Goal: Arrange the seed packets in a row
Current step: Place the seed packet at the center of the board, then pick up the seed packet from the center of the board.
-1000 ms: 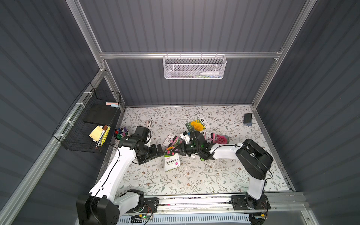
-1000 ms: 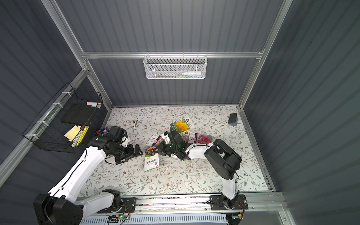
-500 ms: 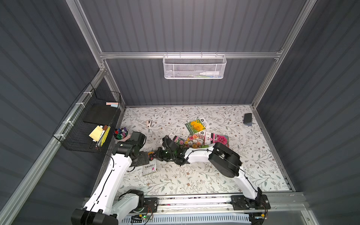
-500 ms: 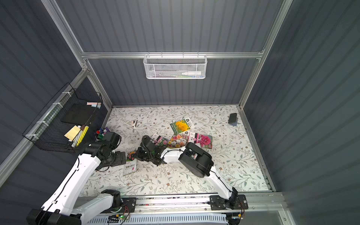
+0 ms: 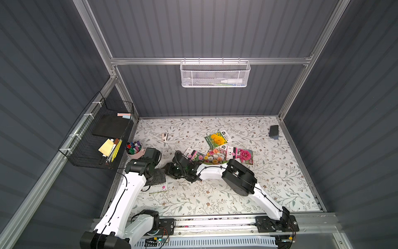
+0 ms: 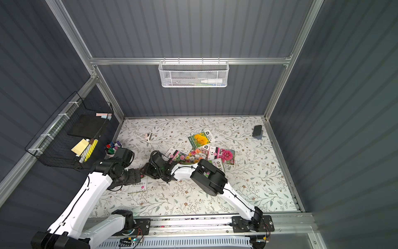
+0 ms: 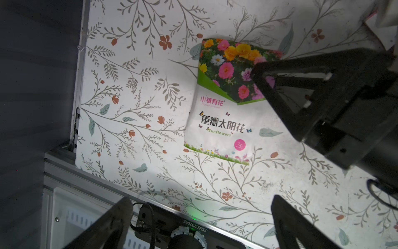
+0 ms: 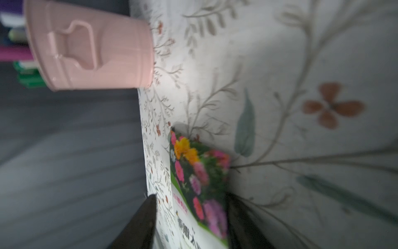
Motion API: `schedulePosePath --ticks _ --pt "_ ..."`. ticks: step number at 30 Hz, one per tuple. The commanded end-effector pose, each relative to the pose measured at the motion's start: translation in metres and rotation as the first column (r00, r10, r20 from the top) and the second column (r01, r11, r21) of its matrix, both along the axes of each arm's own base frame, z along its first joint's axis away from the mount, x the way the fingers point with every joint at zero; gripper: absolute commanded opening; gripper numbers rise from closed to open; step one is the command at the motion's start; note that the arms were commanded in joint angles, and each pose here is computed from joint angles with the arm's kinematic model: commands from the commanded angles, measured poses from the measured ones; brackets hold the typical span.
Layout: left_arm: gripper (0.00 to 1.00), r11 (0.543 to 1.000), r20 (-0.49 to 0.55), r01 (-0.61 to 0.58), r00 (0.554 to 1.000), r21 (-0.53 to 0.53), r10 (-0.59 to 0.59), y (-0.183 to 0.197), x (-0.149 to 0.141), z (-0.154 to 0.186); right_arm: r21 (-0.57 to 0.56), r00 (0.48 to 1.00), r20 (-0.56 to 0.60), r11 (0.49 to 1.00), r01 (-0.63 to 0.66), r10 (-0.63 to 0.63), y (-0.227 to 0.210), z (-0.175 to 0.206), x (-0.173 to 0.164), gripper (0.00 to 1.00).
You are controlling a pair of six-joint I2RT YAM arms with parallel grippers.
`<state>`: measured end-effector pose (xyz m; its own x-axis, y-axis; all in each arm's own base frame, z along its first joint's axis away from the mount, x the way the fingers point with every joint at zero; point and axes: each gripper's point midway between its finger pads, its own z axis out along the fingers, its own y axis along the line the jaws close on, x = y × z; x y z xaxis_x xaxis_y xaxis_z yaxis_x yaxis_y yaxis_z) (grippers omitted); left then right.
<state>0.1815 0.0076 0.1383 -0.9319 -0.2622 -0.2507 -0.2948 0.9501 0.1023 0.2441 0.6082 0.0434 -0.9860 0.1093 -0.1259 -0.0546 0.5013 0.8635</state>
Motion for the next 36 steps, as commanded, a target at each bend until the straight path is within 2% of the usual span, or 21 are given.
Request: schedulePosePath --ticks 1,6,11,14,18,20,22,24,30,36 --pt "0.99 1.0 -0.012 -0.008 1.0 -0.016 0.007 -0.001 -0.003 -0.004 -0.057 1.0 0.0 0.998 0.029 -0.029 -0.015 -0.004 -0.002 0.69" --pt "0.99 0.999 -0.018 -0.017 1.0 -0.047 0.017 -0.005 -0.003 -0.007 -0.104 0.997 0.044 0.992 0.069 -0.064 -0.04 0.005 -0.002 0.77" --pt "0.99 0.982 -0.022 -0.036 0.999 -0.186 0.033 -0.029 0.007 -0.012 -0.172 0.982 0.158 0.977 0.129 -0.102 -0.085 0.024 0.008 0.82" --pt "0.99 0.948 -0.018 -0.059 0.998 -0.314 0.056 -0.052 0.023 -0.017 -0.215 0.972 0.198 0.962 0.168 -0.126 -0.125 0.038 0.022 0.83" --pt "0.99 0.882 0.028 -0.06 0.996 -0.467 0.082 -0.081 0.059 -0.027 -0.271 0.956 0.253 0.937 0.219 -0.15 -0.183 0.054 0.043 0.85" --pt "1.0 0.852 0.036 -0.062 0.995 -0.519 0.094 -0.091 0.074 -0.034 -0.307 0.949 0.284 0.924 0.228 -0.14 -0.205 0.062 0.055 0.86" --pt "0.99 0.825 0.06 -0.094 0.986 -0.558 0.153 -0.097 0.099 -0.042 -0.351 0.943 0.31 0.907 0.233 -0.122 -0.223 0.066 0.071 0.88" --pt "0.99 0.786 0.07 -0.083 0.985 -0.612 0.158 -0.112 0.116 -0.049 -0.373 0.955 0.28 0.905 0.206 -0.102 -0.234 0.066 0.085 0.89" --pt "0.99 0.814 0.061 -0.005 0.997 -0.581 0.049 -0.132 0.139 -0.062 -0.39 0.98 0.192 0.913 0.121 -0.048 -0.243 0.052 0.118 0.89" --pt "0.99 0.823 0.066 -0.003 0.997 -0.567 0.048 -0.135 0.161 -0.08 -0.348 0.994 0.11 0.937 0.028 0.011 -0.229 0.031 0.133 0.89"
